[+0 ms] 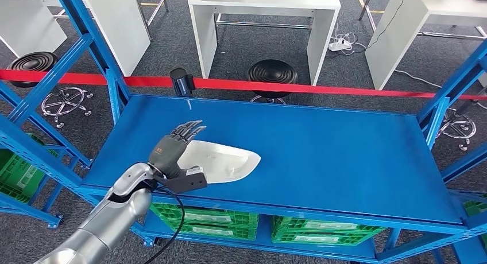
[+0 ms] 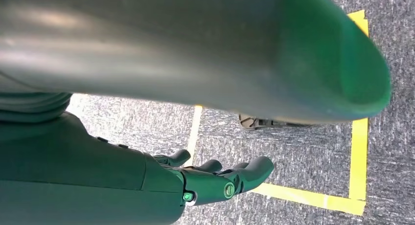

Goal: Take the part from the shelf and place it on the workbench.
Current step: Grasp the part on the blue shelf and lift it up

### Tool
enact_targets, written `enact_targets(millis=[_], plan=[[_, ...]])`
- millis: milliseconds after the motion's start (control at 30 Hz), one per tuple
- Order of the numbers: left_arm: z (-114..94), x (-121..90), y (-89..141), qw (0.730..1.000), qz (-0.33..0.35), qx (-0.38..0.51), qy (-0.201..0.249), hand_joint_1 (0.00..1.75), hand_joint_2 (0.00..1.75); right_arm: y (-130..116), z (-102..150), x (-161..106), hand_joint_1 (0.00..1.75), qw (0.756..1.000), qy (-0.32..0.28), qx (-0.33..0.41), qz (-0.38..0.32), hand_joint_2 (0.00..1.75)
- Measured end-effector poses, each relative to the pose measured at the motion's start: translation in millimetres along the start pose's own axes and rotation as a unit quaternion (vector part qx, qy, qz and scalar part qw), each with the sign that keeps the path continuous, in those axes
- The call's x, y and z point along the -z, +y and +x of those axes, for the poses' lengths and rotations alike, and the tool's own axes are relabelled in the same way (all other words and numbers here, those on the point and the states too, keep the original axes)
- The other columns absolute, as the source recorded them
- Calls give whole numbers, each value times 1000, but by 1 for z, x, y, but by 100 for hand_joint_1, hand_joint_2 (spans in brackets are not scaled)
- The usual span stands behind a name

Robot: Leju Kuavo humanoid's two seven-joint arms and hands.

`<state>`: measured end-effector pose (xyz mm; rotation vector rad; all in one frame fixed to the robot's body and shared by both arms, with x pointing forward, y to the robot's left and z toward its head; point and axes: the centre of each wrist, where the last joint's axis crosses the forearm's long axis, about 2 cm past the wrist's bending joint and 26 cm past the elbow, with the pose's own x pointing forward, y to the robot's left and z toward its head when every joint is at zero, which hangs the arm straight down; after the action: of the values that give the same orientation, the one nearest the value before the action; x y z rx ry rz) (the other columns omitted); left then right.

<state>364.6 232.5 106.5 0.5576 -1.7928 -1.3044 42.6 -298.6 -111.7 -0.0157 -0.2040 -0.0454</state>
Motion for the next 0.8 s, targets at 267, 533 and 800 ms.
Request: enact_targets(millis=[267, 533, 800], plan=[[1, 6, -6, 1000, -5, -10, 0, 0, 175, 0, 0, 0, 0, 1000, -1, -2, -1, 0], [1, 7, -10, 1000, -8, -18, 2, 0, 175, -1, 0, 0, 0, 1000, -3, -4, -1, 0], [13, 17, 5, 998, 53, -37, -16, 0, 175, -1, -1, 0, 0, 1000, -3, -2, -3, 0]])
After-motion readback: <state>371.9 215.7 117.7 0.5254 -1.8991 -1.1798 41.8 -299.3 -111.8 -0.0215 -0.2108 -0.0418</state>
